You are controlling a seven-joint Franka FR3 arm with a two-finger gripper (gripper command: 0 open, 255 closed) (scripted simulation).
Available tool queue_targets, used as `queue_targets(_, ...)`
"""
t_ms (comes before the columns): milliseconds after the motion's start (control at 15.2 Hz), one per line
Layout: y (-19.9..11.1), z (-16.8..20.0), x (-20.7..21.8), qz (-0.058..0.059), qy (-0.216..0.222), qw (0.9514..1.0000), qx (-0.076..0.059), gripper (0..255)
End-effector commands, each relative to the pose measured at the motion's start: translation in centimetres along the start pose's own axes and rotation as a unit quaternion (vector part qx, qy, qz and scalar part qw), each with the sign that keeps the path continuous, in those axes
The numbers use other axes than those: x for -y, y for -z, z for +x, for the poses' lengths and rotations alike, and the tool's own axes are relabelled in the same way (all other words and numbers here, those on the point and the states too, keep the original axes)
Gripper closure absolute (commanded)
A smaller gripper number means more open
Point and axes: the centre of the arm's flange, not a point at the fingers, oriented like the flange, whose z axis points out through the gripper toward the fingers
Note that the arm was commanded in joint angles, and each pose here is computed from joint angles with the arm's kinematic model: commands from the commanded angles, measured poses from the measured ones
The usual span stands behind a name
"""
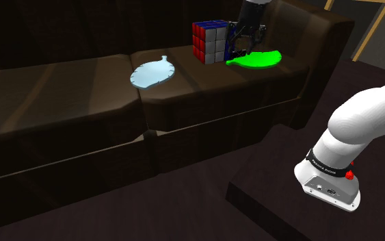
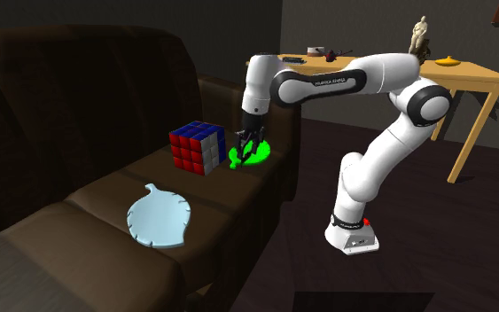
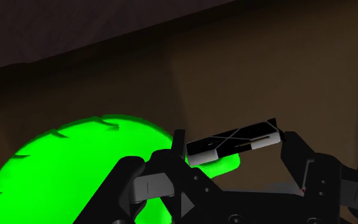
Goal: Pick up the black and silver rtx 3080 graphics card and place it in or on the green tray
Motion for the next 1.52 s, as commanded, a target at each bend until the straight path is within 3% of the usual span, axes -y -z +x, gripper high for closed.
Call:
queue_targets(0, 1.1, 0.1, 0.0, 0.000, 0.000, 1.0000, 0.000, 255)
queue_targets(396, 3.8, 0.3, 0.4, 0.000, 0.000, 1.0000, 0.000, 255)
queue_targets(1122, 5.7, 10.3, -10.9, 0.000, 0.000, 1.0000, 0.000, 255)
queue_targets(1452, 3.1, 10.1, -11.3, 0.000, 0.000, 1.0000, 0.000, 255)
